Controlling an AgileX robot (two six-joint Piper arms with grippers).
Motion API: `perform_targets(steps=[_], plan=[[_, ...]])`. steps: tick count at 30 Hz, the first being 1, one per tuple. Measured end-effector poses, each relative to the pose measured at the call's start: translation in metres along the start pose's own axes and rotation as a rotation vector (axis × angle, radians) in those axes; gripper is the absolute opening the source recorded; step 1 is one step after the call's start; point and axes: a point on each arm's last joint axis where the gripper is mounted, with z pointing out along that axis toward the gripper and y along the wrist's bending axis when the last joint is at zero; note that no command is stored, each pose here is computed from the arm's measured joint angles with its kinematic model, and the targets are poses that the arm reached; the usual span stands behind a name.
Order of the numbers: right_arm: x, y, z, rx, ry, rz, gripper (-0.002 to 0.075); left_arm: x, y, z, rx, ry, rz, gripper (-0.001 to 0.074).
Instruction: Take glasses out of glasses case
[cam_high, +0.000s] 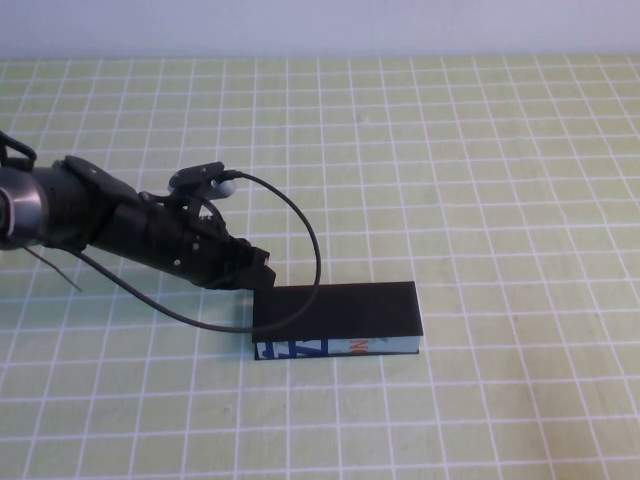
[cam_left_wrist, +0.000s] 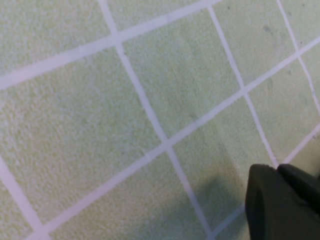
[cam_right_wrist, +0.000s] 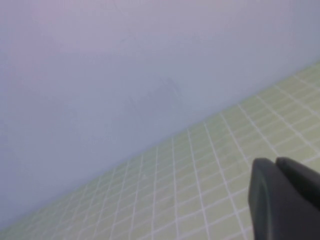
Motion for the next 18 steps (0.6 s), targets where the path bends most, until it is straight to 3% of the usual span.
perform_targets(steps=[6, 12, 18], plan=[[-0.007, 0.024, 0.007, 0.002, 0.297, 0.092, -0.0018, 0.0, 0.0, 0.0, -0.001, 0.002, 0.002, -0.0004], [-0.028, 0.058, 0.04, 0.002, 0.707, -0.062, -0.0018, 0.0, 0.0, 0.0, 0.0, 0.004, 0.004, -0.0004], [-0.033, 0.073, 0.1, -0.056, 0.979, -0.195, -0.0018, 0.0, 0.0, 0.0, 0.0, 0.004, 0.004, -0.0004]])
